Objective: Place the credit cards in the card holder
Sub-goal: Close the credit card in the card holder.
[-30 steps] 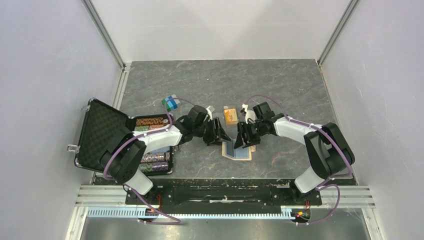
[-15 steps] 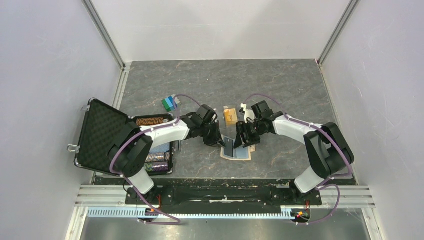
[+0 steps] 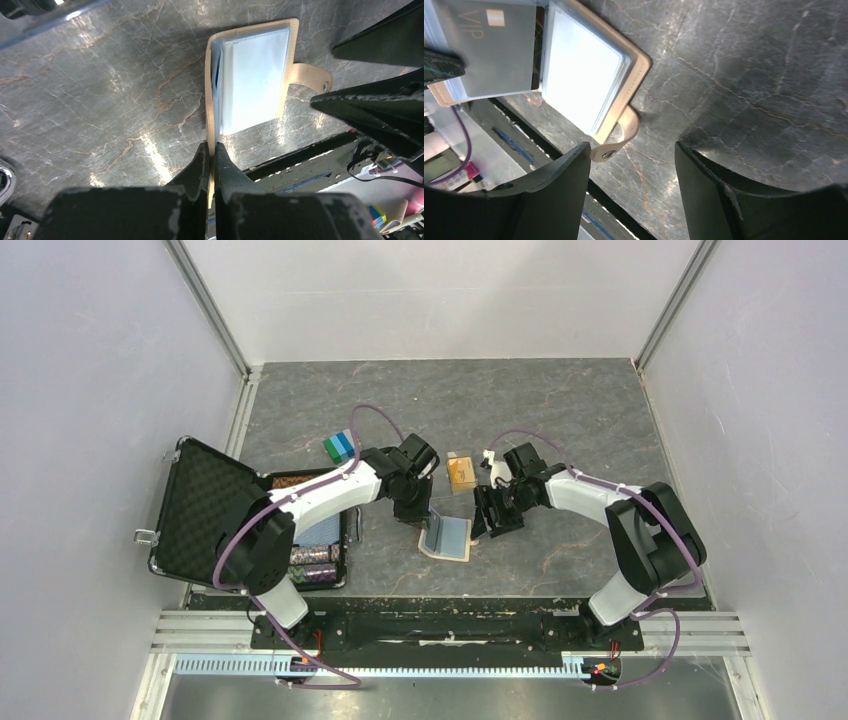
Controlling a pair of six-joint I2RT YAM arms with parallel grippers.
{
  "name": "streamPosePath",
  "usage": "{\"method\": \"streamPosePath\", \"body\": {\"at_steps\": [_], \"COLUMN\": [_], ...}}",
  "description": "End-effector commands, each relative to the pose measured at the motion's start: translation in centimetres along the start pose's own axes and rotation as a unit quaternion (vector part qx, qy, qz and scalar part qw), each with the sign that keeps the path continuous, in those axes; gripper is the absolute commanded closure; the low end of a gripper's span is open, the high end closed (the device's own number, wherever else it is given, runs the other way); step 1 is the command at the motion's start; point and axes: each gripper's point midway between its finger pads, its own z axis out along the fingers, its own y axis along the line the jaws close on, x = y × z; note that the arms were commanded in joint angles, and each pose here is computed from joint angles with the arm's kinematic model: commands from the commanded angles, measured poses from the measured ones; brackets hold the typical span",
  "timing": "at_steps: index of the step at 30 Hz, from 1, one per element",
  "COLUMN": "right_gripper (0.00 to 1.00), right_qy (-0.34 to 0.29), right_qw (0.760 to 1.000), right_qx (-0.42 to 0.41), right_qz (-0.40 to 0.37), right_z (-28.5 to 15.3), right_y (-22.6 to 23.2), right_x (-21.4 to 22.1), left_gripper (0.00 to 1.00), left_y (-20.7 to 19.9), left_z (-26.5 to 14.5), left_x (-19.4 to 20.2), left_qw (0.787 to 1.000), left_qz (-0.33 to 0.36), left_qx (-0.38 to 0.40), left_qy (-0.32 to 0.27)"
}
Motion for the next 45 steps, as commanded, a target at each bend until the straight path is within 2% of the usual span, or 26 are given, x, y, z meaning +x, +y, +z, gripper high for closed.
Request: {"method": "streamPosePath", "body": {"at_steps": [1,6,9,15,22,27,30,35,40,42,45], "right_gripper": [0.35,0.35,0.34,0.35,0.38,0.45,0.45,0.44,0.44,0.44,0.47], "right_qy": [0.004,-0.010,-0.021,-0.026,-0.029,-0.041,-0.048,-0.051,-0.066,-0.073,-0.085], "right_qw": [0.999,0.997,0.995,0.992,0.989,0.989,0.988,0.987,0.987,0.987,0.987], "right_qx": [-0.043,-0.072,-0.089,-0.106,-0.118,-0.119,-0.121,-0.129,-0.126,-0.125,-0.124], "right_qz": [0.016,0.033,0.044,0.061,0.078,0.080,0.081,0.077,0.074,0.069,0.061], "right_z": [0.7,0.0,-0.5,-0.8,-0.6,-1.2,-1.7,-2.1,-2.8,-3.1,-3.5], "right_y": [1.1,1.8,1.9,1.6,1.3,1.3,1.4,1.8,1.6,1.6,1.3], "right_x": [0.6,0.1,-0.2,-0.1,0.1,-0.4,-0.6,-0.6,-1.0,-1.3,-2.0], "left_gripper": [0.95,0.66,0.54,0.41,0.34,0.34,0.34,0.28,0.29,0.36,0.63], "left_y": [-0.3,-4.0,-5.7,-8.3,-9.4,-10.0,-10.6,-11.1,-10.9,-10.8,-10.7], "left_z": [-1.0,0.2,0.8,1.3,0.6,1.9,2.7,3.9,5.4,5.8,6.0], "left_x": [-1.1,-1.9,-2.0,-2.1,-2.8,-2.2,-1.9,-1.8,-1.4,-1.3,-1.5], "left_qw": [1.000,0.998,0.997,0.993,0.991,0.986,0.982,0.978,0.977,0.976,0.974], "left_qz": [0.015,-0.013,-0.013,-0.006,-0.006,-0.018,-0.029,-0.032,-0.038,-0.042,-0.050], "left_qx": [-0.017,0.060,0.080,0.117,0.136,0.163,0.185,0.200,0.201,0.203,0.211], "left_qy": [-0.001,0.005,0.009,0.016,0.008,0.026,0.038,0.051,0.066,0.069,0.070]}}
